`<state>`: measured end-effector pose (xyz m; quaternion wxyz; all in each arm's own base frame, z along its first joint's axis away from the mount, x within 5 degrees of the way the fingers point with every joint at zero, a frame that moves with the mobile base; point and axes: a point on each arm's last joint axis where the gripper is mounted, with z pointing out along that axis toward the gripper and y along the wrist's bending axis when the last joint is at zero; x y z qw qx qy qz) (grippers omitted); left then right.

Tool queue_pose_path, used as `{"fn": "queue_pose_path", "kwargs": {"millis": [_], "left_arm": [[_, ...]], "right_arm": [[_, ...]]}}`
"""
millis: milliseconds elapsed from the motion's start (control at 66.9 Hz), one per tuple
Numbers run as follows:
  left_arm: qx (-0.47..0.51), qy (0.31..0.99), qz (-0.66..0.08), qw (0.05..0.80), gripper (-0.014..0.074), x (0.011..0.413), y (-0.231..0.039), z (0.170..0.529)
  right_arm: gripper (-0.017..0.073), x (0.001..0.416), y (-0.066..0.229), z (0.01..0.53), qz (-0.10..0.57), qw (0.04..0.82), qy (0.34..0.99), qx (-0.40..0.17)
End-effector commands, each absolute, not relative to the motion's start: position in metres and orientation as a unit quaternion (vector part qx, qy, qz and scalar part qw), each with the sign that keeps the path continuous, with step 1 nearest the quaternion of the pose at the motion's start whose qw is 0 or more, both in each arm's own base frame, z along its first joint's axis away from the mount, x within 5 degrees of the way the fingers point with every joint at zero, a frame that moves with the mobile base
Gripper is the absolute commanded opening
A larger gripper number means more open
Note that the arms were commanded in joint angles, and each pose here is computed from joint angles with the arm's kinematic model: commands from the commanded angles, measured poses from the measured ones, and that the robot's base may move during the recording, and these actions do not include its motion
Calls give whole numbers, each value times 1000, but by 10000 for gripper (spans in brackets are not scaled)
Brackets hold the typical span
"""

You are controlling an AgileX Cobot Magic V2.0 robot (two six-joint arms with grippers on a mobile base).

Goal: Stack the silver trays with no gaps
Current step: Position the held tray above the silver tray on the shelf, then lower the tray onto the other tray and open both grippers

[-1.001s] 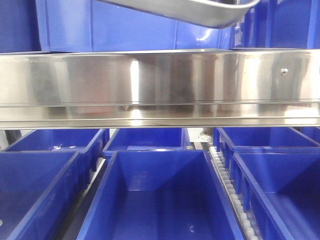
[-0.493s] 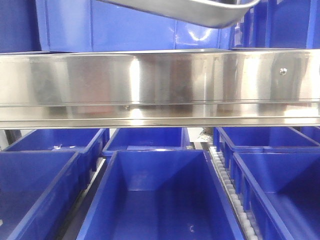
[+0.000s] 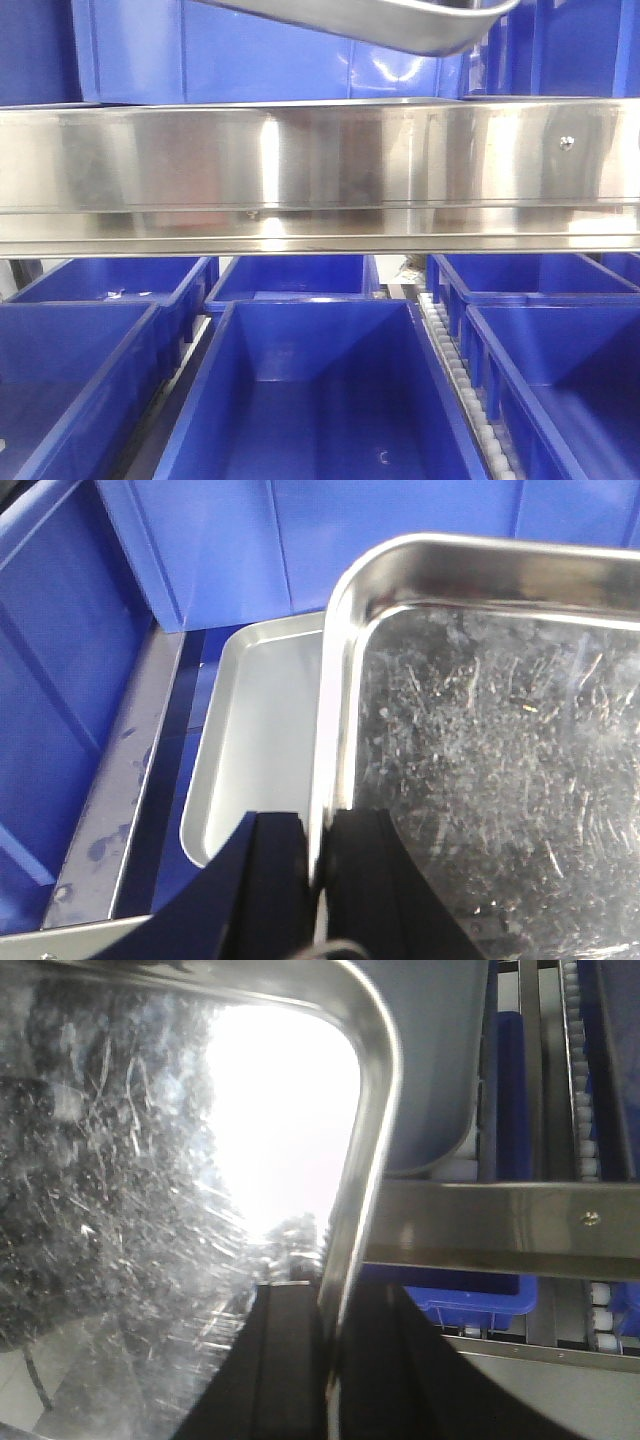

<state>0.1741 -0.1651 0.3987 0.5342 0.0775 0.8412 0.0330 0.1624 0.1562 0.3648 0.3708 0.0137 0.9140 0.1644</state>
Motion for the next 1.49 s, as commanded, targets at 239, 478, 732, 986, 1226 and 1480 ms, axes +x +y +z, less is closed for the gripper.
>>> {"fn": "queue_pose_path", "kwargs": {"millis": [239, 478, 732, 986, 1226, 1480], "left_arm": [[105, 834, -18, 541, -16, 172, -178, 400], [44, 859, -65, 506, -16, 190, -164, 403], [21, 874, -131, 467, -16, 232, -141, 396], [26, 891, -136, 431, -16, 295, -131, 382], [11, 909, -116, 401, -16, 339, -136, 354], [9, 925, -109, 365, -16, 354, -143, 325]], "right_arm": [[-15, 163, 187, 402, 357, 466, 807, -57], [-3, 193, 185, 405, 281, 465, 839, -25], [-3, 255, 204, 400, 215, 468, 857, -9], [-3, 314, 217, 387, 182, 464, 867, 13], [-3, 345, 217, 362, 168, 440, 882, 33], [-3, 358, 217, 341, 150, 422, 893, 41]]}}
